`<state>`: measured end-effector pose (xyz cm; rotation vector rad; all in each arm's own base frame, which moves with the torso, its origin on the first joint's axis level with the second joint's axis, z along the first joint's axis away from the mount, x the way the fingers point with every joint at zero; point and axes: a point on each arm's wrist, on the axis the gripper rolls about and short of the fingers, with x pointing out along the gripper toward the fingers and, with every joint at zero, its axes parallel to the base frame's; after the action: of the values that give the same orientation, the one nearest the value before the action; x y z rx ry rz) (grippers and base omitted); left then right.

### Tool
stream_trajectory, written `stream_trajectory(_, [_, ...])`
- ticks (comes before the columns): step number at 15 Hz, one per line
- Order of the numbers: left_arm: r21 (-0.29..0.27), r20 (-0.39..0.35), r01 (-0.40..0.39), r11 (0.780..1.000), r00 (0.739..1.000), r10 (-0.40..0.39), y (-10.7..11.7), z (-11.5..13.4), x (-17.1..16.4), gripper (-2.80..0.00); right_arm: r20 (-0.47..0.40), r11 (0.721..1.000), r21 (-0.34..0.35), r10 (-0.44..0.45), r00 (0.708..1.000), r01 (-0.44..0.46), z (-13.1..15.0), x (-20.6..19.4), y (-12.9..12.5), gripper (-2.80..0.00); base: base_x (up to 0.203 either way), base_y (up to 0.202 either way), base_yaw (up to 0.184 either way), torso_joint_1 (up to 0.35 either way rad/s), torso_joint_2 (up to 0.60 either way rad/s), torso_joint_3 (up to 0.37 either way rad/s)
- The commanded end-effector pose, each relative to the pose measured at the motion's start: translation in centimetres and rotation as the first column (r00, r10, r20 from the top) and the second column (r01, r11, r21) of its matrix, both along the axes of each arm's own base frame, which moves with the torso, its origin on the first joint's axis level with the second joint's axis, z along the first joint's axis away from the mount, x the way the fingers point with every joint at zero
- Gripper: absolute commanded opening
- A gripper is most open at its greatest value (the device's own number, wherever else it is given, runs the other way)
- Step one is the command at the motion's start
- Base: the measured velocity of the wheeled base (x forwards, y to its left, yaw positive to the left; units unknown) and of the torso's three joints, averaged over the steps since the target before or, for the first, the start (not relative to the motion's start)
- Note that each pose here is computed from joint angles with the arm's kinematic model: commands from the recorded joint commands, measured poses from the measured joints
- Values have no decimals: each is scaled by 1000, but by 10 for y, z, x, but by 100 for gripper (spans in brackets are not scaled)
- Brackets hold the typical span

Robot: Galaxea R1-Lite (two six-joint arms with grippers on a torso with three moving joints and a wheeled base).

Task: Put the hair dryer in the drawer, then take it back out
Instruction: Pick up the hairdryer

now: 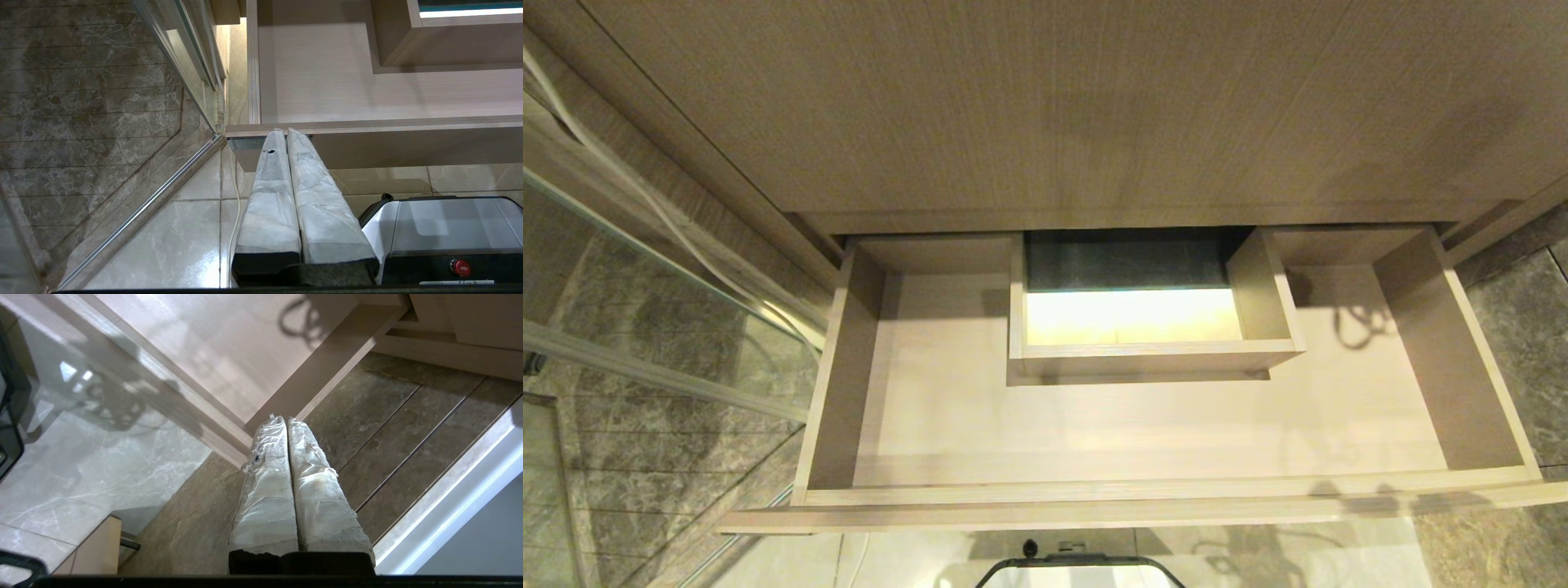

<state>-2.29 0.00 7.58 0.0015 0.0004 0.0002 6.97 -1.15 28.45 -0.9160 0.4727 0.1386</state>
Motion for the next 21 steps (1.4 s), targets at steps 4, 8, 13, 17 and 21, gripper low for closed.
stream_trajectory(4, [0,0,-1,1000,1000,1,0,0,0,-280,74,1000,-18,-2,997,3,5,-31,6,-280,0,0,0,0,0,0])
stream_trajectory(8, [0,-1,-1,1000,1000,1,0,0,0,-280,137,1000,-30,-5,990,9,9,-48,9,-280,0,0,0,0,0,0])
stream_trajectory(13, [0,-1,0,1000,1000,0,0,0,0,-280,218,997,-47,-46,975,58,18,-62,11,-280,0,0,0,0,0,0])
stream_trajectory(17, [0,-1,-1,1000,1000,1,0,0,0,-280,307,996,-56,-46,951,67,47,-67,12,-280,0,0,0,0,0,0])
stream_trajectory(21, [0,0,-1,1000,1000,1,0,0,0,-280,398,996,-51,-48,916,75,89,-56,10,-280,0,0,0,0,0,0])
